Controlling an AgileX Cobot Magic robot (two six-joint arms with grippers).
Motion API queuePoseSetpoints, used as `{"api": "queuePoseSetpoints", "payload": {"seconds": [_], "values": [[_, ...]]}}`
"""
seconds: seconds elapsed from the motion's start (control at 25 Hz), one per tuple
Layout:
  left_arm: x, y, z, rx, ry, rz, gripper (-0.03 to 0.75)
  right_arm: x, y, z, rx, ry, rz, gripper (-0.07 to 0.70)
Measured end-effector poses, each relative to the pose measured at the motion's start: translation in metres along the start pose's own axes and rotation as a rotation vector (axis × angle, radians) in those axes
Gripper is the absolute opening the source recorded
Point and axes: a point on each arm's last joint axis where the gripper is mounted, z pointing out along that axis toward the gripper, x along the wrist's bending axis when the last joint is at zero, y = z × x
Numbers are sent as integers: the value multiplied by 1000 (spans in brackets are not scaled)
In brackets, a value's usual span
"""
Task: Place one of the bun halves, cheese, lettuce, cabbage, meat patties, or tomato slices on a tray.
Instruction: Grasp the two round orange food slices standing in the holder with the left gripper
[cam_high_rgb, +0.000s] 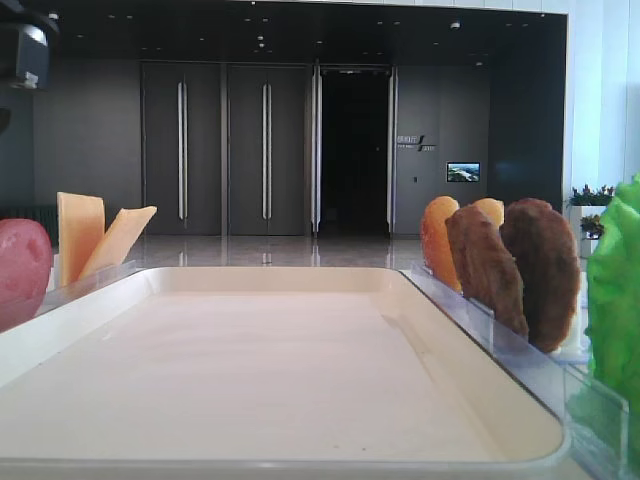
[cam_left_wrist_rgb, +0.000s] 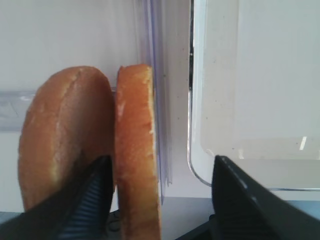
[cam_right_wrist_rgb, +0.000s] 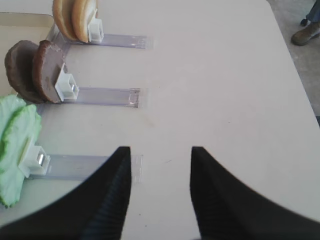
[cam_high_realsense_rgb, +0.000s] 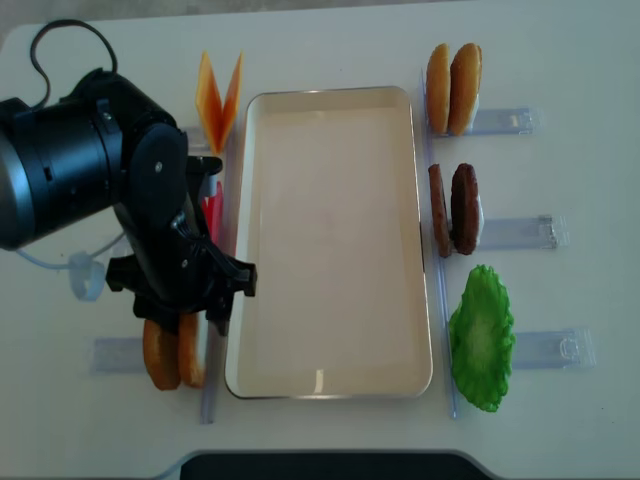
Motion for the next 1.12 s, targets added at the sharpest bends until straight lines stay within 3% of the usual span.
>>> {"api": "queuePoseSetpoints", "payload": {"seconds": [0.4, 0.88, 1.12], "values": [[3, -3, 0, 31, 36, 7, 133, 0, 0, 0, 0, 0, 1, 303], [4, -4, -1, 40, 45, 30, 129, 0, 0, 0, 0, 0, 1, 303], [12, -12, -27, -35, -2, 26, 126, 0, 0, 0, 0, 0, 0, 303]]}}
